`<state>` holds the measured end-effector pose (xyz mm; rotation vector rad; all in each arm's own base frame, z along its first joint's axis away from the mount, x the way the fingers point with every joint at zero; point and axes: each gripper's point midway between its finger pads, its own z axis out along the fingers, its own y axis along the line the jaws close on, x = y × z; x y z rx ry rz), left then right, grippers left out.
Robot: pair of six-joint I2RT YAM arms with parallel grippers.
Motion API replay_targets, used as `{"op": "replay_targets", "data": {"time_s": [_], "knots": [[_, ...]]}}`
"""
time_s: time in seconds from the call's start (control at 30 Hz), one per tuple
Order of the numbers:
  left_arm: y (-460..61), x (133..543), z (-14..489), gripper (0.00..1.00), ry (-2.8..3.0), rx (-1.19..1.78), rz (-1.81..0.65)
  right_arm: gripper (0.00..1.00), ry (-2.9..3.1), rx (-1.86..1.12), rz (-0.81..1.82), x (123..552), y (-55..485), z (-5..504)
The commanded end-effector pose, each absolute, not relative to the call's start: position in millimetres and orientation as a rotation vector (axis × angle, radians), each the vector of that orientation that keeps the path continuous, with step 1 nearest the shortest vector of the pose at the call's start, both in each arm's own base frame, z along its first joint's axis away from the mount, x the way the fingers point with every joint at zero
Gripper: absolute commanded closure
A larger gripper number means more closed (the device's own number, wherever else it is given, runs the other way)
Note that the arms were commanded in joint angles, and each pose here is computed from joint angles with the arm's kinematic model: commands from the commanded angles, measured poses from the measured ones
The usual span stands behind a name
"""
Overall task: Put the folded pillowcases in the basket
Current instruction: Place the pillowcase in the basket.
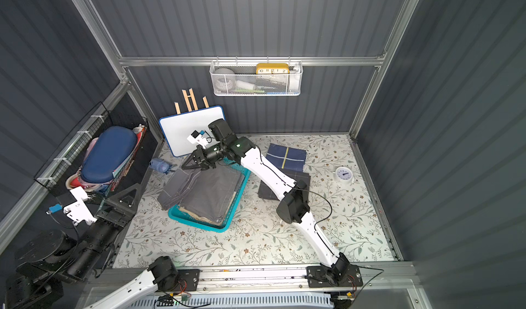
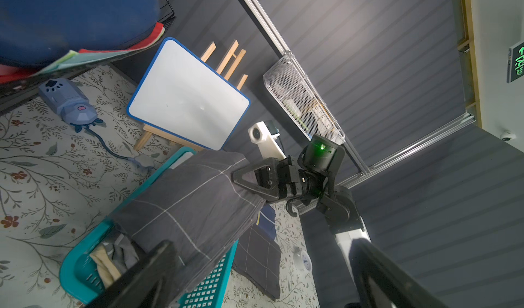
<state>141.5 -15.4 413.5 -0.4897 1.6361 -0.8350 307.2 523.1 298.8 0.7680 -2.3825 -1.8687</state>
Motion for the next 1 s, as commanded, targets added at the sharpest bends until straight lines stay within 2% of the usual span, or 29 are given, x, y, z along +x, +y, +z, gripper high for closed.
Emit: {"op": "replay_targets", "data": {"time_s": [0.0,0.17,0.33,0.53,0.73,0.97], "knots": [[-19,145,410,0.01,1.654,-0.47,-0.802,1.0,-2.497,0.788,-1.636,307,483,257],[-22,147,410,0.0,1.655,-0.466,-0.807,1.0,-2.588,0.809,-1.343,302,438,211],[-30,151,405,0.0,1.674,-0.458,-0.807,1.0,-2.671,0.899,-1.198,300,411,206],[-34,153,404,0.01,1.68,-0.453,-0.813,1.0,-2.794,0.93,-0.893,311,382,169],[-35,155,404,0.0,1.681,-0.453,-0.808,1.0,-2.884,0.887,-0.794,331,386,151],[-38,157,399,0.0,1.689,-0.451,-0.803,1.0,-3.016,1.07,-0.763,348,417,156]]}}
